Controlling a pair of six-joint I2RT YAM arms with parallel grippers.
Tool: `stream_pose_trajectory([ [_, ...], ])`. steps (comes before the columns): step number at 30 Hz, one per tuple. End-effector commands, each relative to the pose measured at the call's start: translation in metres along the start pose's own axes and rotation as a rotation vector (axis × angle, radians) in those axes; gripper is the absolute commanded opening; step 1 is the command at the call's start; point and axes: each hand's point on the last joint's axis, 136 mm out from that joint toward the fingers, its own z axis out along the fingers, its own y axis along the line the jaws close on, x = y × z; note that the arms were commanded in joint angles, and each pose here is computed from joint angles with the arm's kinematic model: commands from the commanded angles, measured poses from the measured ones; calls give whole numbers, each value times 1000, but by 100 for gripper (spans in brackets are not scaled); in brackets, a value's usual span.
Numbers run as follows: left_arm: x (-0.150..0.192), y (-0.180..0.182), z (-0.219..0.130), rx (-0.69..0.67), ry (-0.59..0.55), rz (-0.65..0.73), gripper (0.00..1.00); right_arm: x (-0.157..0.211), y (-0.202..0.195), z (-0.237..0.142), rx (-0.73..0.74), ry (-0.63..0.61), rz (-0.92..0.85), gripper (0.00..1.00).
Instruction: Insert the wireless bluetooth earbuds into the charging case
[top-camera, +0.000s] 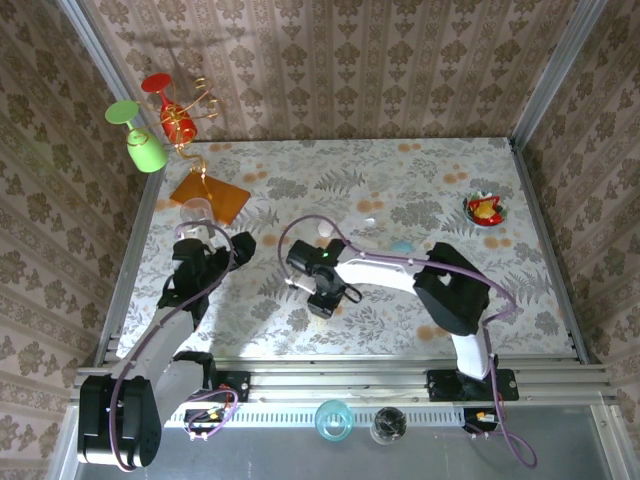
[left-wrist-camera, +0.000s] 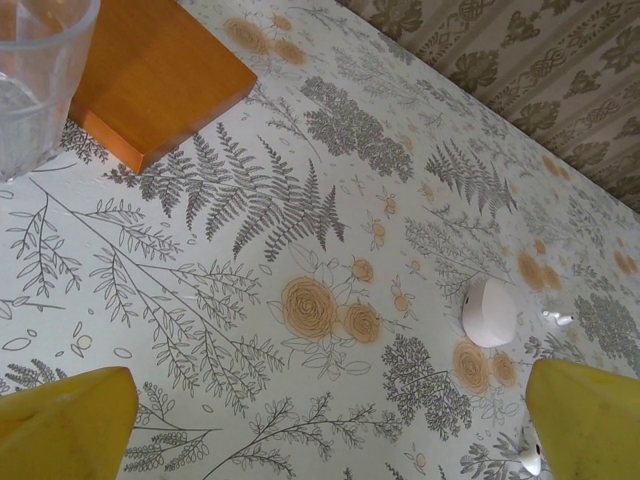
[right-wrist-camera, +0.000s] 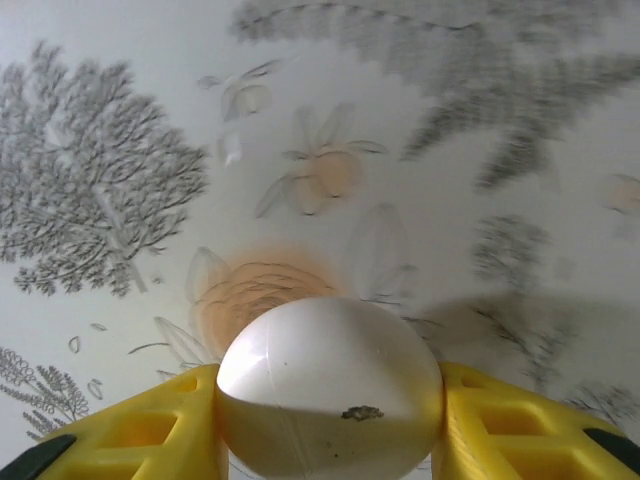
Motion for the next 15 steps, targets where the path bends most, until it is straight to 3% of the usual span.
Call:
stream_pose_trajectory([
  [1, -7, -9, 0, 44, -45, 32, 100, -28, -29, -38, -23, -232, 267, 42],
  [8, -12, -65, 2, 223, -135, 238, 100, -45, -86, -103, -240, -650, 881, 40],
  [15, 13, -136, 1, 416, -197, 483, 100, -26, -130, -155, -371, -995, 1233, 41],
])
